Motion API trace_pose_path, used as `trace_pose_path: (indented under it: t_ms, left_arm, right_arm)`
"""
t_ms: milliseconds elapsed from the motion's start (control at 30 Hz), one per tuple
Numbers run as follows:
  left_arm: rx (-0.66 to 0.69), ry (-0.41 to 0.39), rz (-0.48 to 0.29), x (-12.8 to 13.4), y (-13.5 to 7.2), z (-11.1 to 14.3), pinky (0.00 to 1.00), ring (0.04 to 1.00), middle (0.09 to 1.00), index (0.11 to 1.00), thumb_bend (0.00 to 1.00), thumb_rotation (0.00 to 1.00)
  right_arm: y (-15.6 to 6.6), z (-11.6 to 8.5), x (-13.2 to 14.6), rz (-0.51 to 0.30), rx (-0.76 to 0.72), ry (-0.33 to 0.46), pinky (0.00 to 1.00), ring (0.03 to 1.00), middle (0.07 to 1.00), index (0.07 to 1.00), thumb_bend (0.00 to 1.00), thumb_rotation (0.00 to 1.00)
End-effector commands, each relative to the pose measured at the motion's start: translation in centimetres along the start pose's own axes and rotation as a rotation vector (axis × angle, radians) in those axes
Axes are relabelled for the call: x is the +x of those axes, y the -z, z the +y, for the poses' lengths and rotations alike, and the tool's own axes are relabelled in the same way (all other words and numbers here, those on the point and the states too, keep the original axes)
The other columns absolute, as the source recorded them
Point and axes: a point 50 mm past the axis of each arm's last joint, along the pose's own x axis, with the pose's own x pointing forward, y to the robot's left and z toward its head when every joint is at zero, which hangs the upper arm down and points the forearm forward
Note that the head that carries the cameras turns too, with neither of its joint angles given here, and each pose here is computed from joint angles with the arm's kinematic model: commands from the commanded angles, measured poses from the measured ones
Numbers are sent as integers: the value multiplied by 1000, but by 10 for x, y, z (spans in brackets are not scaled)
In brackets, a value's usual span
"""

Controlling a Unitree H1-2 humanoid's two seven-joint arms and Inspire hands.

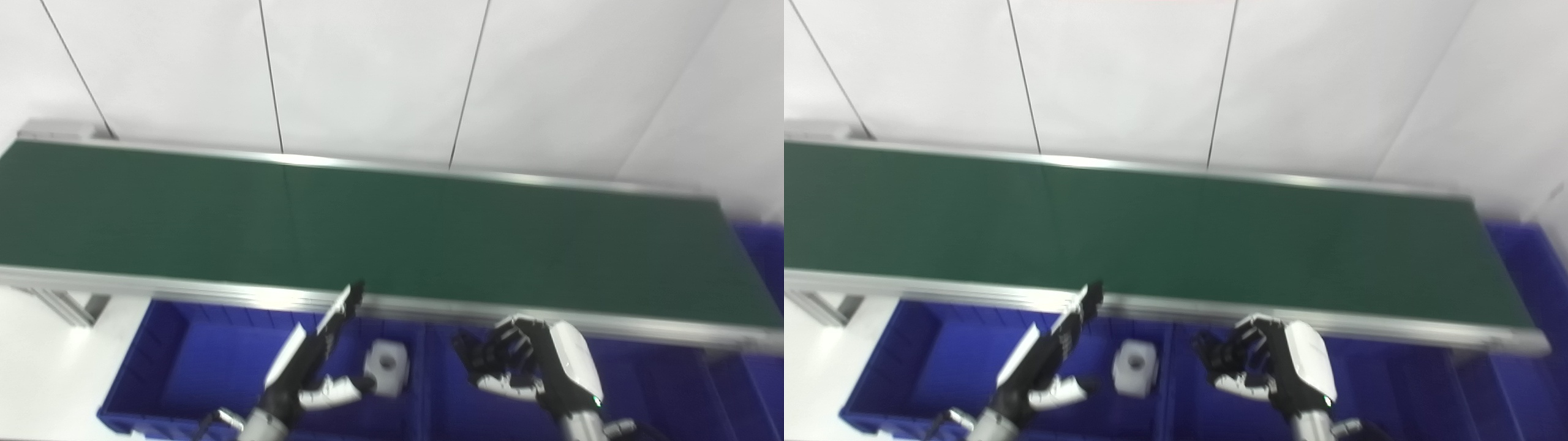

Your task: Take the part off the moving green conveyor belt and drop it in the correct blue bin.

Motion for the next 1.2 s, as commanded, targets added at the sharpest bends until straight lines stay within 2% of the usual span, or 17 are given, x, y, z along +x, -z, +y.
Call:
trace_pose_path:
  t_ms: [0,100,233,433,567,600,633,667,700,733,767,833,933,967,1100,1167]
  left_arm:
    - [28,2,-41,11,-17,4,975,1000,1000,1000,753,678]
    - [38,9,-39,13,-23,5,972,1000,1000,1000,755,690]
    - [35,-6,-31,15,-26,5,959,1000,1000,1000,781,685]
    - [44,2,-20,11,-27,8,963,1000,1000,1000,769,695]
    - [38,8,-12,7,-26,9,967,1000,1000,1000,766,682]
    - [34,7,-15,6,-24,9,967,1000,1000,1000,766,681]
    - [32,6,-18,5,-23,9,966,1000,1000,1000,764,672]
    - [27,5,-20,4,-21,9,966,1000,1000,1000,763,666]
    - [25,4,-22,3,-20,9,965,1000,1000,1000,763,660]
    - [25,3,-21,2,-18,8,964,1000,1000,1000,762,656]
    - [26,3,-21,1,-17,8,972,1000,1000,1000,753,653]
    - [24,0,-27,0,-12,7,984,1000,1000,1000,741,646]
    - [14,1,-30,-2,-6,7,996,1000,1000,1000,742,645]
    - [12,3,-28,-3,-4,7,998,1000,1000,1000,743,646]
    - [15,10,-22,-5,3,8,1000,1000,1000,1000,755,646]
    - [12,11,-24,-6,5,9,1000,1000,1000,1000,753,638]
  right_arm:
    - [2,-10,5,-19,-30,22,265,345,478,490,525,0]
    - [8,-12,8,-6,-84,1,251,335,478,489,525,0]
    - [20,-10,14,26,-156,-37,184,255,471,488,528,0]
    - [22,0,29,122,-251,-71,195,276,473,488,527,0]
    - [24,7,36,165,-268,-105,262,369,481,494,524,0]
    - [26,10,36,168,-270,-142,264,373,481,494,524,0]
    - [27,11,36,169,-272,-168,478,598,676,681,561,95]
    - [29,14,36,162,-281,-189,611,738,797,798,583,156]
    - [29,15,35,156,-287,-202,710,815,861,852,594,212]
    - [29,17,33,153,-288,-203,761,855,894,880,599,242]
    - [29,18,32,152,-288,-204,875,932,950,920,616,315]
    - [28,22,29,142,-288,-190,957,986,990,952,635,380]
    - [27,28,23,118,-274,-141,990,998,999,965,656,412]
    - [25,29,21,119,-277,-122,995,999,1000,968,662,434]
    - [17,34,12,141,-303,-71,1000,1000,1000,978,718,668]
    - [11,36,5,121,-245,-20,1000,1000,1000,978,740,669]
